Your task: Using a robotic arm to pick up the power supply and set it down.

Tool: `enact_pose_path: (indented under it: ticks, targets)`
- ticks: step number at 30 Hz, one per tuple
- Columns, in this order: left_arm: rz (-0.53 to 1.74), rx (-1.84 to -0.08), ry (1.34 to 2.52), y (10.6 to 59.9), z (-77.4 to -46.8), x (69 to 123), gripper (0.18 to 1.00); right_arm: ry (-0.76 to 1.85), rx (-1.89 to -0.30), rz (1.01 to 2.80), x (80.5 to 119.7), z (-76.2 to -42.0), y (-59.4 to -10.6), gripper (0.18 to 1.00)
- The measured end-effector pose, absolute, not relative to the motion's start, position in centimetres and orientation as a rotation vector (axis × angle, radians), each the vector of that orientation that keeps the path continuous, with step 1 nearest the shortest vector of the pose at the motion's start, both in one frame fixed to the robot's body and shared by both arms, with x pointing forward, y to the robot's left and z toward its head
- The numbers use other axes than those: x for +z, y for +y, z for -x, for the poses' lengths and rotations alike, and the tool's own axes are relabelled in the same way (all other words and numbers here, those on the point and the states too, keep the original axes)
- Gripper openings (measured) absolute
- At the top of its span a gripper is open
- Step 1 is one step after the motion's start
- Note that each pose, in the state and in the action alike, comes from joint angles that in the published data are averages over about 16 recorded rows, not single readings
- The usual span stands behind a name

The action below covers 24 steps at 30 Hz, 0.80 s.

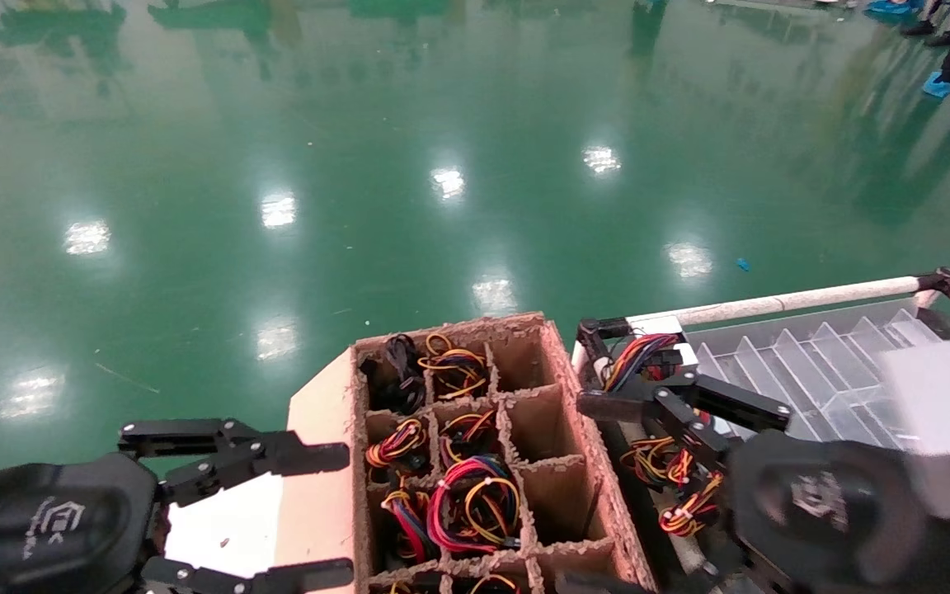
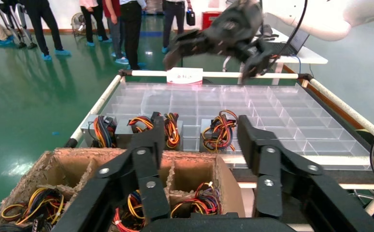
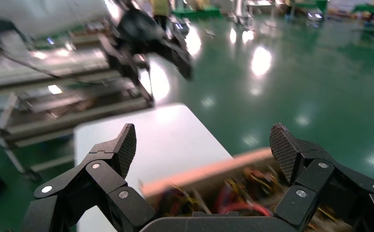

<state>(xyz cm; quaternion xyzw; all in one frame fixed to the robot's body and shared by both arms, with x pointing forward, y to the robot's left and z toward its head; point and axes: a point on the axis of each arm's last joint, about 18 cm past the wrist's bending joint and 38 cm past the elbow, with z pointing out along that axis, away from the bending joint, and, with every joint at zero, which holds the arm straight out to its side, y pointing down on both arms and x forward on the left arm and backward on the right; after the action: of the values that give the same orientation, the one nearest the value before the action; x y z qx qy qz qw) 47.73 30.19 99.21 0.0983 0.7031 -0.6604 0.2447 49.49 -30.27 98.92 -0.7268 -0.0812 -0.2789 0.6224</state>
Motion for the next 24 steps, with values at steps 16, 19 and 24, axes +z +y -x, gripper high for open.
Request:
enact_pose_path:
  ticks: [16, 19, 24]
  targets:
    - [-0.268, -1.803, 1.920, 30.2, -47.7, 99.2, 0.332, -0.171, -0.802, 1.966, 96.7, -56.0, -26.5, 0.999]
    - [-0.268, -1.803, 1.920, 30.2, -47.7, 99.2, 0.295, -0.183, -0.819, 2.017, 96.4, -57.2, -25.5, 0.998]
    - [-0.268, -1.803, 1.920, 30.2, -47.7, 99.2, 0.239, -0.202, -0.850, 2.083, 96.1, -59.2, -23.9, 0.985]
